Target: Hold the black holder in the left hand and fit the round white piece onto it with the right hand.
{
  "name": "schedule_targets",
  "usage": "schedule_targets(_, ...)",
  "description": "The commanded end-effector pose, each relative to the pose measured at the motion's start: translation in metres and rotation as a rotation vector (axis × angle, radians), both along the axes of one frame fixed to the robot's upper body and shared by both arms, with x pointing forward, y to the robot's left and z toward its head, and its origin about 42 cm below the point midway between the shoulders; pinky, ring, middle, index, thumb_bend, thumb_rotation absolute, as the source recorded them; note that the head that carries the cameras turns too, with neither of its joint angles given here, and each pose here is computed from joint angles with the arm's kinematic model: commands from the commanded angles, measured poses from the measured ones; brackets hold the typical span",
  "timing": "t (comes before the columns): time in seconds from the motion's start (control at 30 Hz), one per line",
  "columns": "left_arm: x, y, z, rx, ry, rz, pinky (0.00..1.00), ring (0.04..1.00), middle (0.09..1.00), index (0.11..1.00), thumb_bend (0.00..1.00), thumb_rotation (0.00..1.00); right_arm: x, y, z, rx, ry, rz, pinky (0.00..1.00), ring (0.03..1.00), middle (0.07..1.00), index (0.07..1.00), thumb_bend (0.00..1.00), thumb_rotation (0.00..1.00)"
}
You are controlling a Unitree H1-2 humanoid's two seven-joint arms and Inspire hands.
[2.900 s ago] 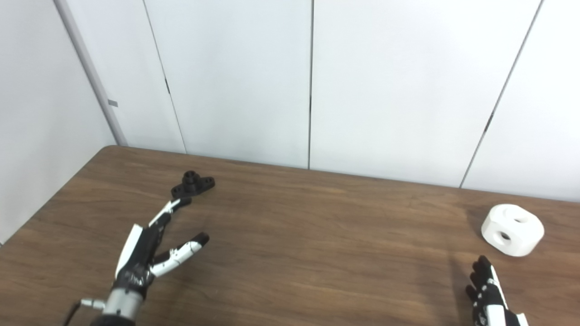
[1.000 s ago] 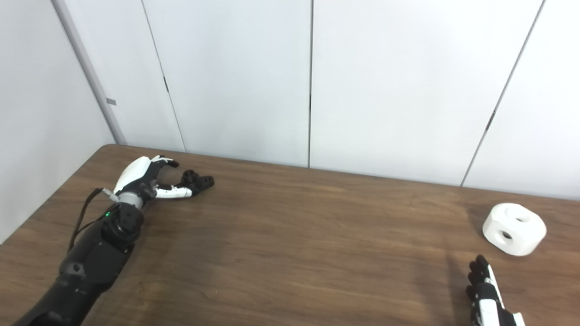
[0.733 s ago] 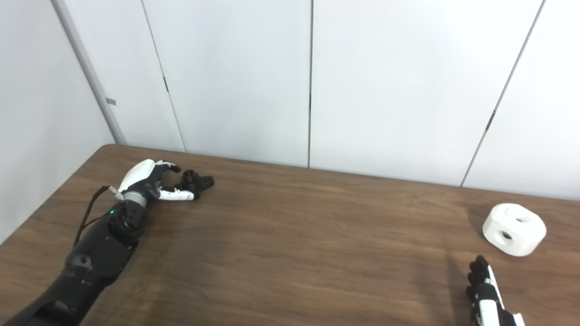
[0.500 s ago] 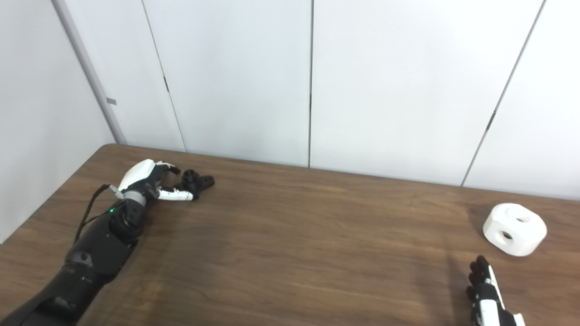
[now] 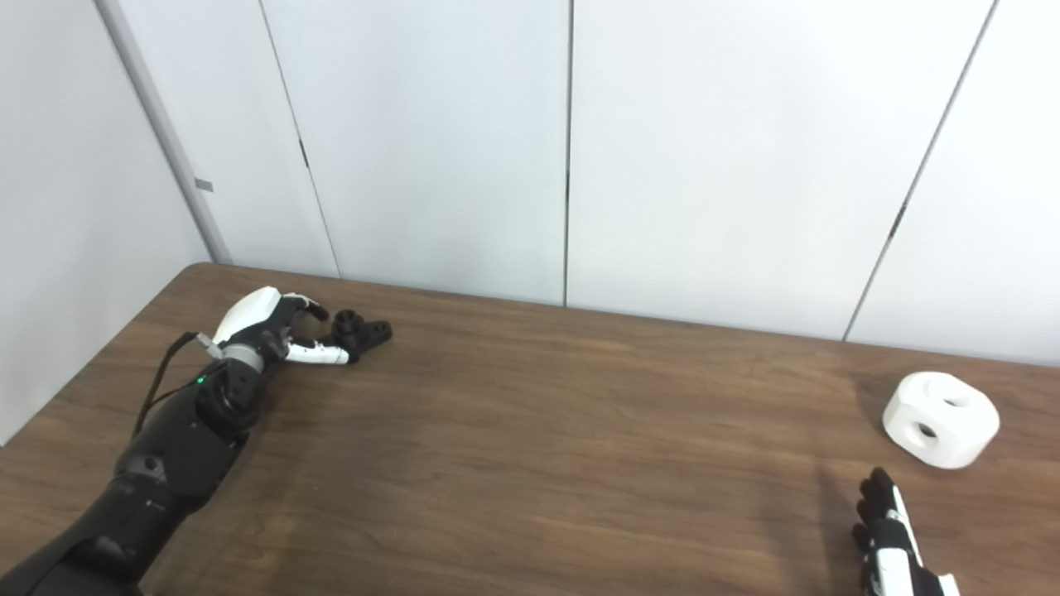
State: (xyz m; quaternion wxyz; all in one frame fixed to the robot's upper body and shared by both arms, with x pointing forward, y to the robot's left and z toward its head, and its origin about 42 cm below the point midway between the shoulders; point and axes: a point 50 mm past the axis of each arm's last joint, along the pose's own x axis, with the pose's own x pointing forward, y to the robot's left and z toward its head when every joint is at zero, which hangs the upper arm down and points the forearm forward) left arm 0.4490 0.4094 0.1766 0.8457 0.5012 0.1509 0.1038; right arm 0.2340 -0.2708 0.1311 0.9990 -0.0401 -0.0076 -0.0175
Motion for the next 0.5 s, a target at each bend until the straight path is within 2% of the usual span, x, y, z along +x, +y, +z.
schedule_targets(0.0, 0.007, 0.004, 0.024, 0.018, -0.049, -0.015, 1.00, 1.000, 0.934, 0.729, 0.92, 0.33, -0.002, 0.002, 0.006, -0.003, -0.017, 0.005, 1.00, 0.995, 0.990, 1.000, 0.56, 1.00)
schedule_targets(0.47, 0.004, -0.010, 0.009, 0.033, -0.070, -0.081, 1.00, 0.999, 0.921, 0.703, 0.91, 0.27, -0.002, 0.004, 0.008, -0.009, -0.017, 0.008, 1.00, 0.993, 0.996, 1.000, 0.54, 1.00)
